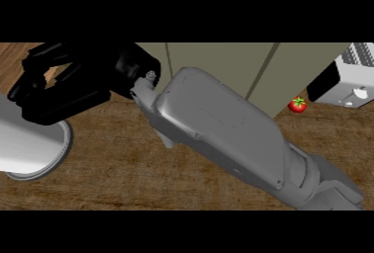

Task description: Pick up the wine, place it into the cabinet and close the cabinet

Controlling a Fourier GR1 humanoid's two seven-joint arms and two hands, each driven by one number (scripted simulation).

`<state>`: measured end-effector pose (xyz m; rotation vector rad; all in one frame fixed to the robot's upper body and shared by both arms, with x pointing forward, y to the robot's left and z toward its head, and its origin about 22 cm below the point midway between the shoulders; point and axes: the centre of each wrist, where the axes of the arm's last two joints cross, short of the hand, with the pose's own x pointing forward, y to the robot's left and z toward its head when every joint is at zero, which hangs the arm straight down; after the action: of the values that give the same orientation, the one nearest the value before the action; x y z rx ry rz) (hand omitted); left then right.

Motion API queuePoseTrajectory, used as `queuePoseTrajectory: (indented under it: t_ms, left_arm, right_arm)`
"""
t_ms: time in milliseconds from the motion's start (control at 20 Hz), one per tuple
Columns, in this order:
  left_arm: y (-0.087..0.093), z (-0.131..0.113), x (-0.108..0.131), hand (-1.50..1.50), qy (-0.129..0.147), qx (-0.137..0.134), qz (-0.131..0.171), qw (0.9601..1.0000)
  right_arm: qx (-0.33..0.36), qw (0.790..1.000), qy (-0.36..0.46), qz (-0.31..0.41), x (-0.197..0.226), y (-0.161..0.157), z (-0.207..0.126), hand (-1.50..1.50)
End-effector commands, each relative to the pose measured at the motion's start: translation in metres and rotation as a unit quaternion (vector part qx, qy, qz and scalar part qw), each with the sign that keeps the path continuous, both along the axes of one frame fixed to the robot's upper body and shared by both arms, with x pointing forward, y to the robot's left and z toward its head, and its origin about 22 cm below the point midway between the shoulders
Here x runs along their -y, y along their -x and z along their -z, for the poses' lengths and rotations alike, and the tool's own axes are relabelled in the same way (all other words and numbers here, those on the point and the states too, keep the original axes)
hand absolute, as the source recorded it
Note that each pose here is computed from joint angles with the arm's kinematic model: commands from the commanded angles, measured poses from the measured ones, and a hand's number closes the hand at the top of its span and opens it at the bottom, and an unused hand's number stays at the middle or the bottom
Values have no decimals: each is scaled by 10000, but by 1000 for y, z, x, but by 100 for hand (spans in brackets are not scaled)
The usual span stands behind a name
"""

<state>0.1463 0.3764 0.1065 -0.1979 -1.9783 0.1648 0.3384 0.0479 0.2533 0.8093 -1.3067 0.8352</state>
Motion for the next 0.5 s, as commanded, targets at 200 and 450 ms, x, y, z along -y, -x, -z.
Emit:
queuePoseTrajectory:
  t_ms: [200, 450]
  left_arm:
    - [-1, -11, -12, -150, -73, 70, -160, 9998]
    - [4, -7, -12, -150, -76, -11, -75, 9999]
  right_arm:
    - [372, 9918, -290, 1190, 40, -64, 35, 150]
    - [421, 9849, -319, 1647, 71, -82, 37, 150]
